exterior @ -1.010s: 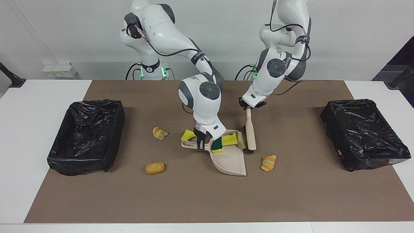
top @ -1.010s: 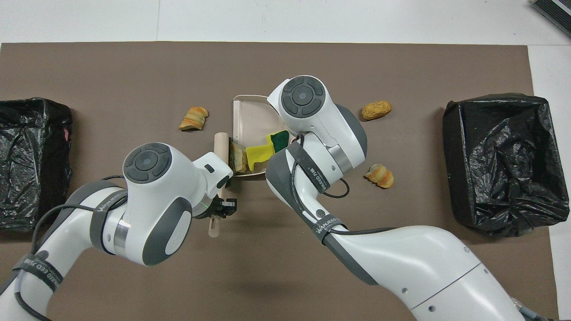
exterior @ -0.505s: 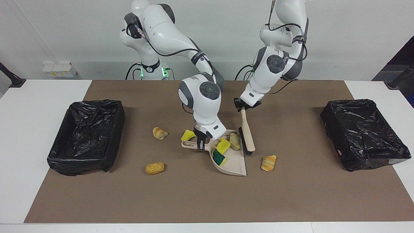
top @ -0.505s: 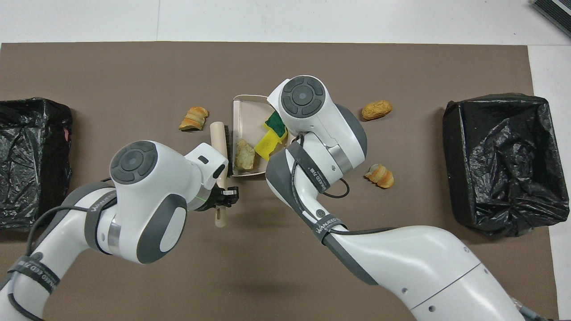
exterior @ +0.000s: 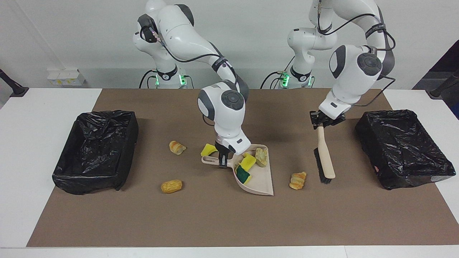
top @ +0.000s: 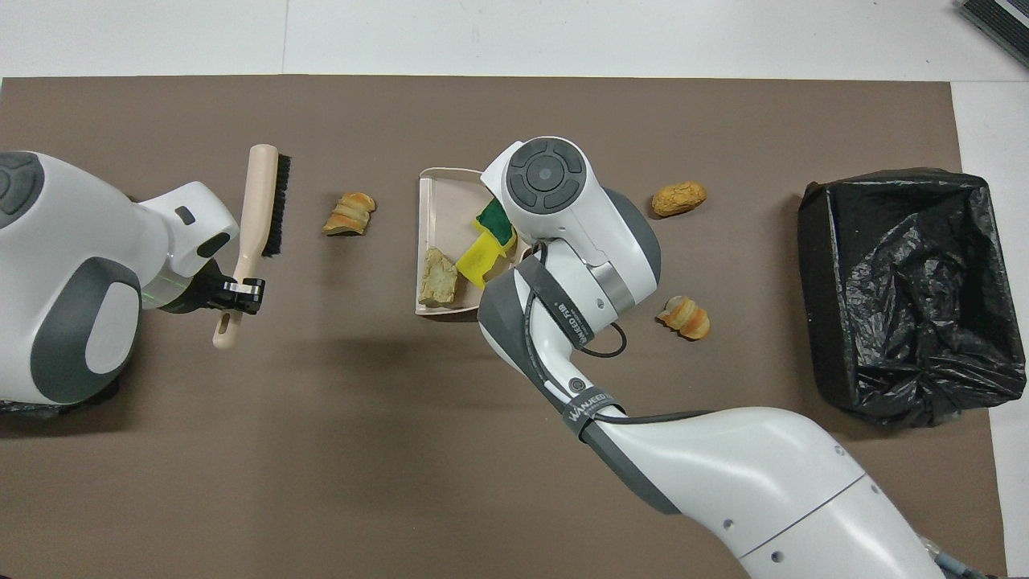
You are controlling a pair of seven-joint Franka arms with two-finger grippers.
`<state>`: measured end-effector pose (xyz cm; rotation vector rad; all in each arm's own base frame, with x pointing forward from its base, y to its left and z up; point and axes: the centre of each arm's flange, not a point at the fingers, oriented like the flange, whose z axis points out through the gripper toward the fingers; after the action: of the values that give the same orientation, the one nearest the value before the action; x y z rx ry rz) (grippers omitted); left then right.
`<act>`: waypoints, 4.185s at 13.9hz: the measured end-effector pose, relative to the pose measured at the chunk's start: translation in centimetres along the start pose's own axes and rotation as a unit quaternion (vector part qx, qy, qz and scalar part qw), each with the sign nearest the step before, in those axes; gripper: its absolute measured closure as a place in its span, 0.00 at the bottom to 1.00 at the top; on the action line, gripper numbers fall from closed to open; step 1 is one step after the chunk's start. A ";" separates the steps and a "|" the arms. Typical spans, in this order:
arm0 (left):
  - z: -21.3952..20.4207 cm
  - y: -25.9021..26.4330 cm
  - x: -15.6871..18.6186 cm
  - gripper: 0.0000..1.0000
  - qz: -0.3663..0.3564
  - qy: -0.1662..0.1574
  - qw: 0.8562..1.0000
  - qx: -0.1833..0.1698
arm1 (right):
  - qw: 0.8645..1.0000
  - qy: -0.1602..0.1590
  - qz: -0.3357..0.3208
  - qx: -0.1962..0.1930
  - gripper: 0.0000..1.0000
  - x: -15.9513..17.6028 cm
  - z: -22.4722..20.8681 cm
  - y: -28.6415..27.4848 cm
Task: Sweep and dump trash in bin
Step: 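Sweep the remaining bread chunk into the dustpan with the left gripper, then carry the loaded dustpan to the nearer black bin with the right gripper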
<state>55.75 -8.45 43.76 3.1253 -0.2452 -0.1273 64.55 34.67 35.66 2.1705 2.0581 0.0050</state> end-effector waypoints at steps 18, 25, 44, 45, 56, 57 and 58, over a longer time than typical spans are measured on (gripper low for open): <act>7.4 16.3 -1.9 0.74 0.123 -0.089 0.988 -0.030 | 1.000 -0.001 -0.003 0.001 0.69 0.8 0.0 -0.5; 5.8 13.7 -1.6 0.74 0.096 -0.085 0.990 -0.055 | 1.000 0.001 -0.012 0.001 0.69 0.6 0.2 -0.4; -4.0 15.5 -8.9 0.74 -0.035 -0.085 0.995 -0.029 | 0.999 0.015 0.032 0.005 0.69 -19.7 -10.7 1.9; -3.5 17.5 -10.0 0.74 -0.039 -0.083 0.995 -0.023 | 0.999 0.015 0.033 0.009 0.69 -22.5 -11.5 2.0; 8.4 27.5 -18.1 0.74 -0.033 -0.061 0.998 0.005 | 0.999 0.013 0.030 0.023 0.69 -56.8 -13.6 -1.9; 8.8 27.8 -18.5 0.74 -0.031 -0.058 0.998 0.005 | 0.999 0.011 0.029 0.026 0.69 -59.5 -13.4 -3.1; 9.2 28.2 -18.8 0.74 -0.031 -0.055 0.998 0.004 | 0.999 0.009 0.031 0.028 0.69 -62.0 -13.3 -4.4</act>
<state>32.07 -33.35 36.44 3.1396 -0.1488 -0.3001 55.15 -25.29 54.61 2.2741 2.0229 -0.0267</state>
